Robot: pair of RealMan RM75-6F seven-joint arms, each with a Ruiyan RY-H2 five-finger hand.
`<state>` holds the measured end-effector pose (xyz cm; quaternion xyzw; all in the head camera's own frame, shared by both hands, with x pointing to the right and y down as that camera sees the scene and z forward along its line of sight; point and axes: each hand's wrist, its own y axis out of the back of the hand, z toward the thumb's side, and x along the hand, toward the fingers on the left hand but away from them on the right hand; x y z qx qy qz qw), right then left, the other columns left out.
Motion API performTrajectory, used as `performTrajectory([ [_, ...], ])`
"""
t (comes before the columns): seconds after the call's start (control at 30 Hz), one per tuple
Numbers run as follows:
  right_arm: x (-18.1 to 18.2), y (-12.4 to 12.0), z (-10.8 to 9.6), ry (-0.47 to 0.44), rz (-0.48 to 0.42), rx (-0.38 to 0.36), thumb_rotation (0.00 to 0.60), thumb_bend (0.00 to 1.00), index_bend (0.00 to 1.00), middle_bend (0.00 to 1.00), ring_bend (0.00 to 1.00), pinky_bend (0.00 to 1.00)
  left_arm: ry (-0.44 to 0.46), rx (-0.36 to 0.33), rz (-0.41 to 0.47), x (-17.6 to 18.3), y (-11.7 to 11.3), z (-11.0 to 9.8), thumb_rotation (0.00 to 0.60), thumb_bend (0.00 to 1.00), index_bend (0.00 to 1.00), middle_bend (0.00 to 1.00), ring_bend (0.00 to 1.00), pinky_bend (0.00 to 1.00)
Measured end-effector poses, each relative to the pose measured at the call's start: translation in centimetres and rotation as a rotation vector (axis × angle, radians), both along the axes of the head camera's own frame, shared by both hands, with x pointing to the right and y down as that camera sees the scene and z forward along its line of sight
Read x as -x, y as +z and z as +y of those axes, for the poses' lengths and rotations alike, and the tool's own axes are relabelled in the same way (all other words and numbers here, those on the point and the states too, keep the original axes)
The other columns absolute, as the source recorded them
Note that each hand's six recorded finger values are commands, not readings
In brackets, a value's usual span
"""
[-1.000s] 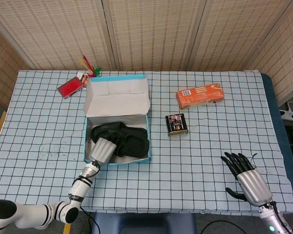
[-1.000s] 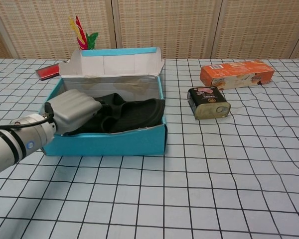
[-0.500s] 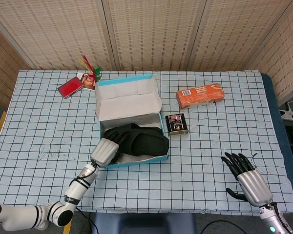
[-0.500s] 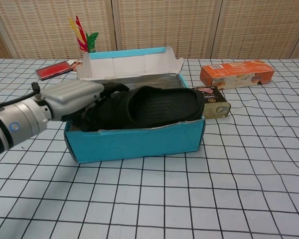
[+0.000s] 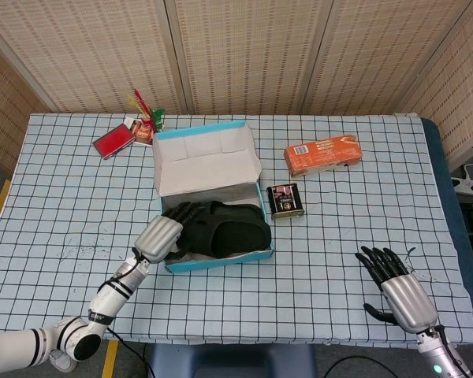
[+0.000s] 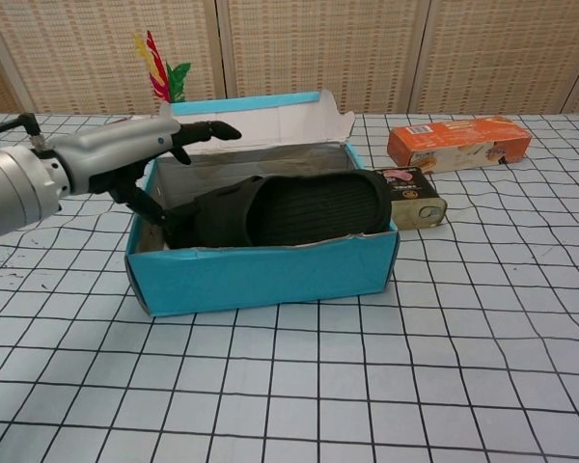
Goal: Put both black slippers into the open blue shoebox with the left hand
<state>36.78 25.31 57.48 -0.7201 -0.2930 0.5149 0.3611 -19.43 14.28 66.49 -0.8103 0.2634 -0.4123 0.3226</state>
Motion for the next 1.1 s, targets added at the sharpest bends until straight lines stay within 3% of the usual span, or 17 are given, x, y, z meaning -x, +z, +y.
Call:
performTrajectory([
  [0.3,0.1,0.3,0.1,-0.005,0.003,0.011,0.600,0.11,0.00,0.00,0.00,0.00,0.035,0.081,0.219,-3.6,-1.5,-0.5,0.600,0.42,0.00,0.03,0.00,0.13],
  [0.6,0.0,0.6,0.1,-0.005,0.007,0.026,0.600,0.11,0.00,0.00,0.00,0.00,0.063,0.075,0.228,-6.6,0.2,-2.2,0.600,0.42,0.00,0.09,0.11,0.07],
  [0.77,0.0,0.8,0.1,-0.006,0.010,0.031,0.600,0.11,0.00,0.00,0.00,0.00,0.073,0.080,0.241,-8.0,1.1,-2.1,0.600,0.41,0.00,0.16,0.17,0.09],
  [1.1,0.0,0.9,0.2,-0.008,0.012,0.037,0.600,0.11,0.00,0.00,0.00,0.00,0.161,0.078,0.203,-10.9,2.2,-0.9,0.600,0.41,0.05,0.18,0.19,0.11],
])
